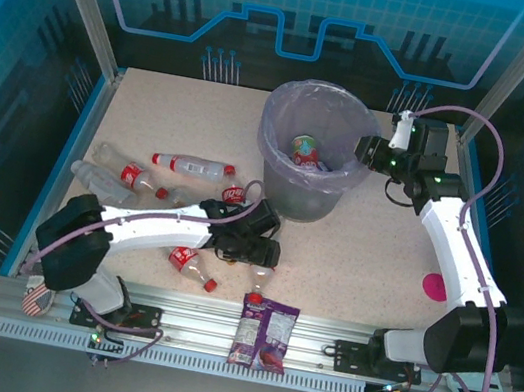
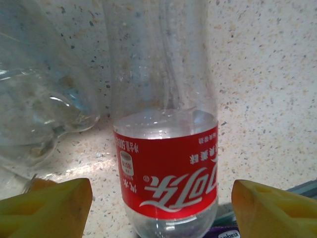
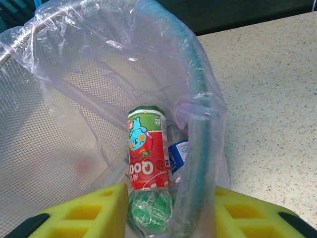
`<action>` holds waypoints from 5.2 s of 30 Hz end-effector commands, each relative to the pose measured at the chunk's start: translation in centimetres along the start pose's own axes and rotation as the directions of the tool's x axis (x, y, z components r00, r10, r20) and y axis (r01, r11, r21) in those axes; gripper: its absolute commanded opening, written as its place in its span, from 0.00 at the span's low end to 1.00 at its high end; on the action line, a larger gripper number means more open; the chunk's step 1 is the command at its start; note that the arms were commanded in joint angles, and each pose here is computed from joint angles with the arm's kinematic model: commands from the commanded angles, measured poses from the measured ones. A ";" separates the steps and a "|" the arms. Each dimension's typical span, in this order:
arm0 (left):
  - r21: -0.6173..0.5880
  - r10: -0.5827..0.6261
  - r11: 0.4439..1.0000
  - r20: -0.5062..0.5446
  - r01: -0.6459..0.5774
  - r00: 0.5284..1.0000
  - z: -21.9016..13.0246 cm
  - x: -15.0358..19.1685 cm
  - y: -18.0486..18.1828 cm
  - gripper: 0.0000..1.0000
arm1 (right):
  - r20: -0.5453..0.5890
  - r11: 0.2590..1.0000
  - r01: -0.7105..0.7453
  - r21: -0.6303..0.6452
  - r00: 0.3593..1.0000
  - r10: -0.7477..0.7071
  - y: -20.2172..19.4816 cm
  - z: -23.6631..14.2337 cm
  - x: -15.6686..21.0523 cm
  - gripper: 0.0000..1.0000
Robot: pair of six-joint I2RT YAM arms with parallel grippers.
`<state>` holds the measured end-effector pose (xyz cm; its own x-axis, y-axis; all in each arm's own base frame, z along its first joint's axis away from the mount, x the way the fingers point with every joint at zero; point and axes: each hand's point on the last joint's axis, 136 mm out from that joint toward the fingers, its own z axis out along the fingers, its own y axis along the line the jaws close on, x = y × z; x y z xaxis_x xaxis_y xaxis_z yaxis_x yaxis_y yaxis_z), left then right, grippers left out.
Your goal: Put the plastic bottles in the bin
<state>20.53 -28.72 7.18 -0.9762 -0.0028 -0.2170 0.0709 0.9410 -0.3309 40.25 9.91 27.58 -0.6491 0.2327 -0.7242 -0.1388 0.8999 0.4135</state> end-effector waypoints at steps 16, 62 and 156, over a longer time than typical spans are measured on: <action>0.008 0.050 0.999 -0.047 -0.049 0.998 3.1 -0.1 -1.9 0.72 | -0.015 0.999 -0.015 0.044 1.000 0.015 -1.2 -0.6 0.4 0.41; 0.073 0.113 0.955 0.807 -0.287 0.580 -34.8 -21.1 -3.1 0.32 | -0.017 1.000 -0.019 0.015 1.000 0.019 -0.6 0.0 0.1 0.41; 0.025 -0.438 0.858 0.556 0.513 0.706 -18.2 -21.5 26.1 0.96 | -0.047 1.000 0.026 -0.018 0.999 -0.026 0.8 0.6 0.2 0.41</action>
<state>39.26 -0.41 20.97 -0.6814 -0.4791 -0.5533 -0.3101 0.8737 -0.3748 40.39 10.30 27.83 -0.6616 0.2235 -0.7157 -0.1508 0.8953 0.4191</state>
